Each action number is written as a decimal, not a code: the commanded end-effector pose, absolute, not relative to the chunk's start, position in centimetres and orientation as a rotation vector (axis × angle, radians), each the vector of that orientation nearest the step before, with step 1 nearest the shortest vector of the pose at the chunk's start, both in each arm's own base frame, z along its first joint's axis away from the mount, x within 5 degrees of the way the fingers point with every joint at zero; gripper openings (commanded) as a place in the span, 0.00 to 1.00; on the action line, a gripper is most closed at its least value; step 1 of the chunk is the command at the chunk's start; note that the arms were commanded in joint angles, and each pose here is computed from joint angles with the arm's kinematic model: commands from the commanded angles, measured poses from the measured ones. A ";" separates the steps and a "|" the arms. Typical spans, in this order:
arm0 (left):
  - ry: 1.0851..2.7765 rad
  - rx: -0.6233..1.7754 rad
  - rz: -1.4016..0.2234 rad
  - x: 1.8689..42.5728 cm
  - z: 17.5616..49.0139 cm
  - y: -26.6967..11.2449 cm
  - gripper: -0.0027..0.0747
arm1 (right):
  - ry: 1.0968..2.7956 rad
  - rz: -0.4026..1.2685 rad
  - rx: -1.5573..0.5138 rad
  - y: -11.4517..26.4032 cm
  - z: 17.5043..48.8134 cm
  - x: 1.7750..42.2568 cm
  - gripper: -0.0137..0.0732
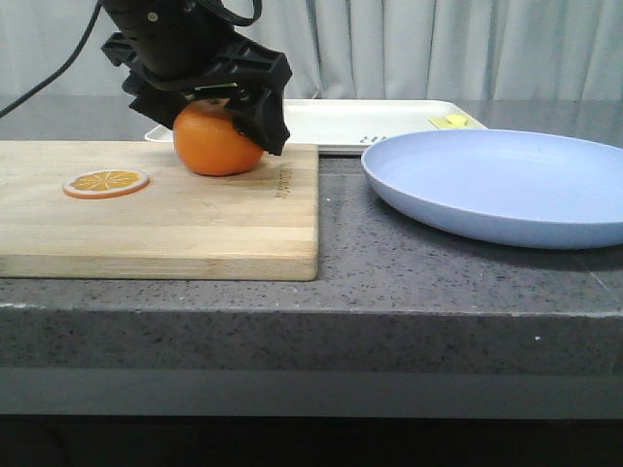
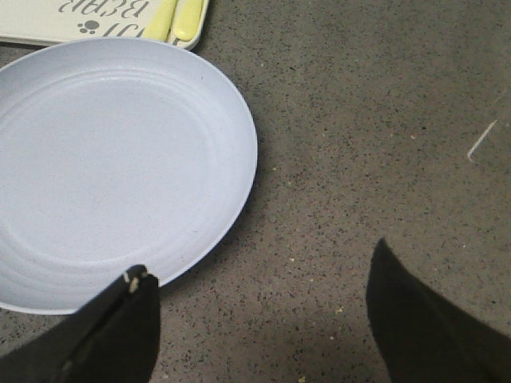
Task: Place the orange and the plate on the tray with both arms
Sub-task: 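Lower the left gripper over the orange on the cutting board, then close the left gripper around the orange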
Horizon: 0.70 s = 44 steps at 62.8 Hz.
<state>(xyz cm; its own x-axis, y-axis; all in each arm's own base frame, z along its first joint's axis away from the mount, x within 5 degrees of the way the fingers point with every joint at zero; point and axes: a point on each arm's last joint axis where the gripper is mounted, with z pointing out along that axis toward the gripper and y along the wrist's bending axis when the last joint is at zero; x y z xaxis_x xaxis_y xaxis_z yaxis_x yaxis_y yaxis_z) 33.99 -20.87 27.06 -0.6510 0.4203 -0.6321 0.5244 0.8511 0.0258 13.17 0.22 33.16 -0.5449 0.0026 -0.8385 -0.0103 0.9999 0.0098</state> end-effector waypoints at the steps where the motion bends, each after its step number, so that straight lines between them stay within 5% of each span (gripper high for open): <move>1: 2.290 0.661 -0.242 33.7 29.7 -20.9 0.82 | 2.058 -0.003 -0.022 0.1 34.6 13.5 0.79; 13: 2.297 0.663 -0.240 33.6 29.7 -20.9 0.79 | 2.058 -0.003 -0.022 0.1 34.6 13.5 0.79; 29: 2.306 0.646 -0.266 33.6 29.8 -21.0 0.55 | 2.061 -0.003 -0.022 0.1 34.6 13.5 0.79; 44: 2.248 0.724 -0.323 32.2 32.8 -23.9 0.54 | 2.062 -0.003 -0.022 0.1 34.6 13.5 0.79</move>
